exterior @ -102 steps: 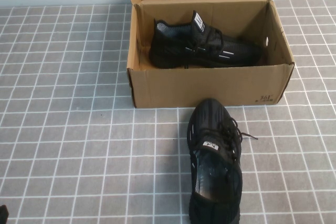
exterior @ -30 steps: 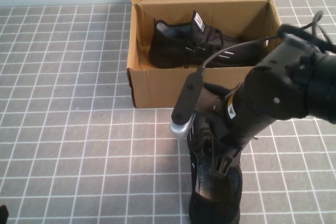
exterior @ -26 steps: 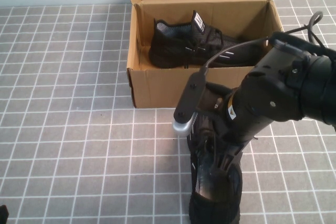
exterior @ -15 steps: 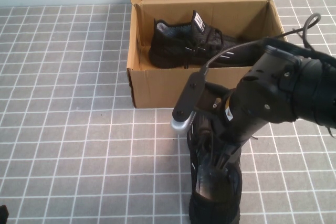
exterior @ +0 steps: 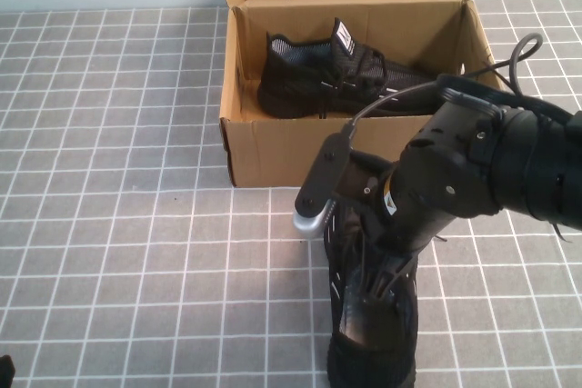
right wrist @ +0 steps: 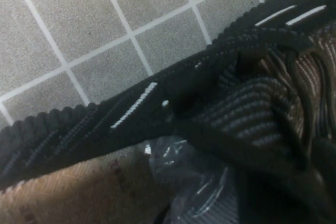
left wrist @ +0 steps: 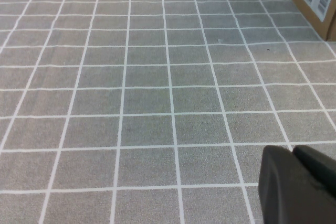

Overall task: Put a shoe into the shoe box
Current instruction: Pick up the shoe from the table

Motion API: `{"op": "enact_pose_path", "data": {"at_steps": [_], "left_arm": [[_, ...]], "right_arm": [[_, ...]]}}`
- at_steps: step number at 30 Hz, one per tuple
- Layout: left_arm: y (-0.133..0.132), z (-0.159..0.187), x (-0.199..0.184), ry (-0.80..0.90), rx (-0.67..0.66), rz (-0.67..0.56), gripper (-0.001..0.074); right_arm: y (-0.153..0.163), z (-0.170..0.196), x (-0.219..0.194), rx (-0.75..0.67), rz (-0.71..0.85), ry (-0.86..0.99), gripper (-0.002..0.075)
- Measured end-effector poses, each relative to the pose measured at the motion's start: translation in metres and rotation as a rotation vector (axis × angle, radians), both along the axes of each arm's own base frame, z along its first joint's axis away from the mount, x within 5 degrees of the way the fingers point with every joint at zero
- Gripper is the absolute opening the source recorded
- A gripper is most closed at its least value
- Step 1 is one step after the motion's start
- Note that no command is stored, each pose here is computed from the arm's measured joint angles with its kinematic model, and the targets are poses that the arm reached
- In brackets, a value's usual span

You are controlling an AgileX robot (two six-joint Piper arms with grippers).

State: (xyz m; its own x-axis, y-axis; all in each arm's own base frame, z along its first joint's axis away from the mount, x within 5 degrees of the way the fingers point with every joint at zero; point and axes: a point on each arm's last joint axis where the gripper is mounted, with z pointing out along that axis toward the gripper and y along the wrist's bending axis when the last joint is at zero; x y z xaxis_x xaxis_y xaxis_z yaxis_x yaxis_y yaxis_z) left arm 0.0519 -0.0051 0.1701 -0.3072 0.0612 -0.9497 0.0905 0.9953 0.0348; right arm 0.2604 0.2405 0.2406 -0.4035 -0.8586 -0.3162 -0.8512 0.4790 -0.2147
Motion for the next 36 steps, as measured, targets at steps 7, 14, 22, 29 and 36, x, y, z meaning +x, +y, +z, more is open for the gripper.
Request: {"op": "enact_pose_path", "data": {"at_steps": [7, 14, 22, 29, 36], "left_arm": [[0.000, 0.000, 0.000, 0.000, 0.000, 0.000, -0.0001], [0.000, 0.000, 0.000, 0.000, 0.000, 0.000, -0.0001], [0.000, 0.000, 0.000, 0.000, 0.000, 0.000, -0.0001], [0.000, 0.000, 0.000, 0.000, 0.000, 0.000, -0.0001], [0.000, 0.000, 0.000, 0.000, 0.002, -0.001, -0.0001]], "right_arm": [[0.000, 0.000, -0.001, 0.006, -0.005, 0.009, 0.0017], [-0.004, 0.016, -0.010, 0.051, -0.028, 0.033, -0.0005], [-0.030, 0.077, -0.043, 0.164, -0.046, 0.017, -0.0006], [-0.060, 0.128, -0.078, 0.265, -0.041, -0.045, -0.0006], [-0.069, 0.170, -0.087, 0.365, -0.029, -0.137, -0.0006]]}}
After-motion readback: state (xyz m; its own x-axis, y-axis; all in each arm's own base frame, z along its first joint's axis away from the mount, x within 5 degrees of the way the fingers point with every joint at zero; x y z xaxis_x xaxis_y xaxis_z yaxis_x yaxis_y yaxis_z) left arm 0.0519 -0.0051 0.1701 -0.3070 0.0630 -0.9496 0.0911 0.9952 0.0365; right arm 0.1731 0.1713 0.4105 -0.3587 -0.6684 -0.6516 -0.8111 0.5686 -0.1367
